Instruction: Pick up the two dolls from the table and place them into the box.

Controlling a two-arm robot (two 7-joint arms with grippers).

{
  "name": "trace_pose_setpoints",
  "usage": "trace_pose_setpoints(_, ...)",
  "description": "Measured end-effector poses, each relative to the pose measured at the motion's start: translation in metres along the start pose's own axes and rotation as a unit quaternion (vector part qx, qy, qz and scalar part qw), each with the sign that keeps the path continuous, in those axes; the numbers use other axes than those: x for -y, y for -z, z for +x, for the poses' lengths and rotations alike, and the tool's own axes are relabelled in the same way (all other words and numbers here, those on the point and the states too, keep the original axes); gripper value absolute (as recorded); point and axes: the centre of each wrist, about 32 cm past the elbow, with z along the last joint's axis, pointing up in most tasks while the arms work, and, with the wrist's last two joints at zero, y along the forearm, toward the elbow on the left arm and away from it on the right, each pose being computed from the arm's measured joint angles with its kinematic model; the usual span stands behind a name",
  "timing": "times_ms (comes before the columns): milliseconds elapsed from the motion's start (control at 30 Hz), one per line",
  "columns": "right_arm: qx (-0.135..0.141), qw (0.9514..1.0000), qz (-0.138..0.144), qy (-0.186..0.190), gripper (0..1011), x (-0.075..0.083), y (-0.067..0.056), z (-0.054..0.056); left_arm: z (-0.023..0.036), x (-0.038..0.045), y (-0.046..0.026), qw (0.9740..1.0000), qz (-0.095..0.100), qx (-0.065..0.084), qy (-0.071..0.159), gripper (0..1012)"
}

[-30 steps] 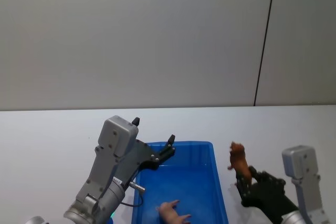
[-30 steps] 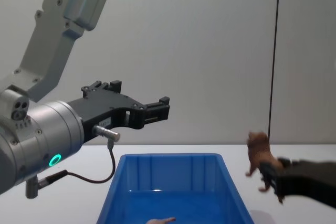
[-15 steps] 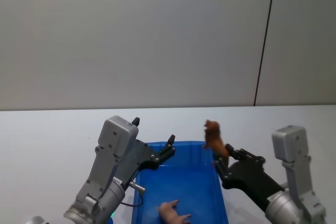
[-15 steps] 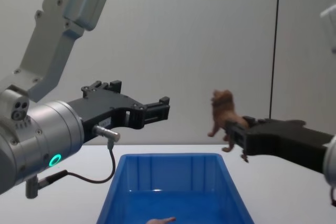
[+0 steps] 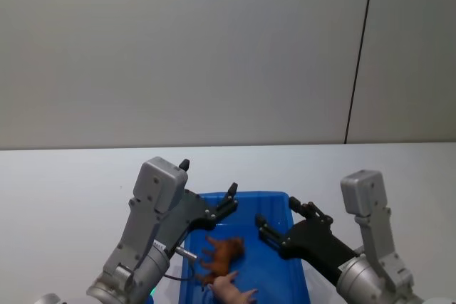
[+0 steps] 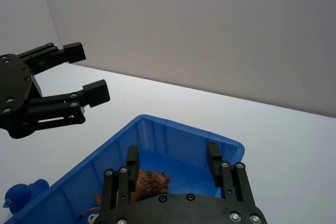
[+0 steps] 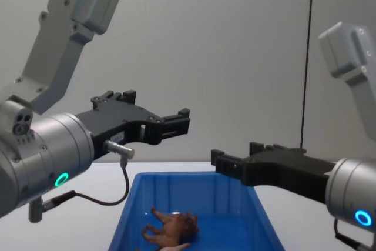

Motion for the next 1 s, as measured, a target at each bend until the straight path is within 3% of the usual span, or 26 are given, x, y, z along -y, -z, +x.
trace_pose_setpoints(333,0.001,0.9996,-0.006,0.028,1001,0.002,0.004,-0.002,0.0,0.0,0.0,1.0,0.0,0.0,0.0,1001)
trace_pose_setpoints(733,0.005,0.9954,-0.002,0.096,1001,0.03,0.004,-0.004,0.0,0.0,0.0,1.0,0.0,0.0,0.0,1001)
trace_pose_setpoints(1000,0.006,0.9926,0.002,0.121,1001,0.043,0.002,-0.005,0.0,0.0,0.0,1.0,0.0,0.0,0.0,1001)
